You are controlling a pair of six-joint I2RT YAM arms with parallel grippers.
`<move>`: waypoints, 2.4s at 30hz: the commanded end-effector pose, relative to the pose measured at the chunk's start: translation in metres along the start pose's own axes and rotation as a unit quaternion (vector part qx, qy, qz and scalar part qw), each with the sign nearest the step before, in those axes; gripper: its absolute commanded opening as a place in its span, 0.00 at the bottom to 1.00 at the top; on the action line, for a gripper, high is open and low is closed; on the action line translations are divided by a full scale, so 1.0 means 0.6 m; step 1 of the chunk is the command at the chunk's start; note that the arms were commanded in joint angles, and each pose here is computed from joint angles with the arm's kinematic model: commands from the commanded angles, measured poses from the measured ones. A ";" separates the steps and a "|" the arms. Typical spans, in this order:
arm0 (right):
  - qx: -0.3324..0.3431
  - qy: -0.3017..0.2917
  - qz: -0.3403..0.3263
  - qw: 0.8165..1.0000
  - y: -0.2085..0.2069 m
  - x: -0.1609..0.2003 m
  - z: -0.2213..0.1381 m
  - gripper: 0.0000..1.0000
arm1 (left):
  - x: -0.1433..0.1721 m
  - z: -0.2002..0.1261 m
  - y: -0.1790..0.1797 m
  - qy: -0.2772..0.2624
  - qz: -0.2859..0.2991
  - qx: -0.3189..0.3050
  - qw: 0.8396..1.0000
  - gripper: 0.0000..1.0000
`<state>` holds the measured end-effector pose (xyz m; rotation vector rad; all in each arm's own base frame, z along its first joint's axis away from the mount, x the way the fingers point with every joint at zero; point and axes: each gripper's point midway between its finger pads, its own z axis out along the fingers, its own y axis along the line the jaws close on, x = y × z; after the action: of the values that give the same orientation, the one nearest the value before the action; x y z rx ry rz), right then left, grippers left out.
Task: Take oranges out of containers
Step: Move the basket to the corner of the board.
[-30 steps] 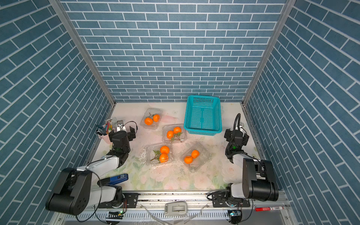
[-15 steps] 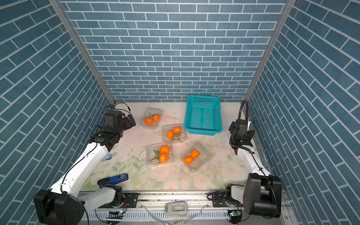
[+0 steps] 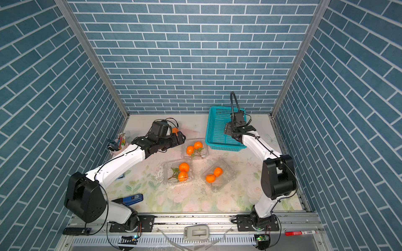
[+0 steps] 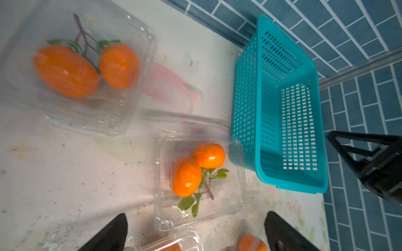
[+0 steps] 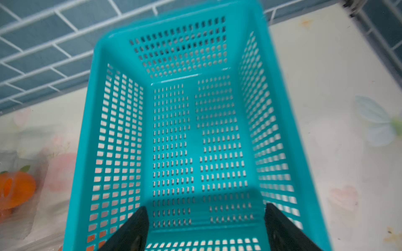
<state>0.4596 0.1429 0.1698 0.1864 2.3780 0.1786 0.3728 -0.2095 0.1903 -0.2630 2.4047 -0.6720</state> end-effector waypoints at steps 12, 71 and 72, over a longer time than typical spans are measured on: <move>-0.002 0.076 -0.079 0.994 0.183 0.037 0.101 0.76 | 0.029 0.027 -0.021 0.045 -0.034 0.062 0.996 0.99; 0.109 0.066 -0.234 0.964 -0.117 -0.032 0.056 0.36 | 0.053 0.046 -0.024 0.111 0.040 -0.023 0.993 0.99; 0.103 0.061 -0.227 0.966 -0.112 -0.039 0.046 0.41 | 0.053 0.045 -0.014 0.112 0.044 -0.036 0.992 0.99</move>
<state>0.4883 0.0736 0.1071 -0.3516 2.5571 -0.3297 0.3700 -0.2581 0.1696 -0.1439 2.5780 -0.7539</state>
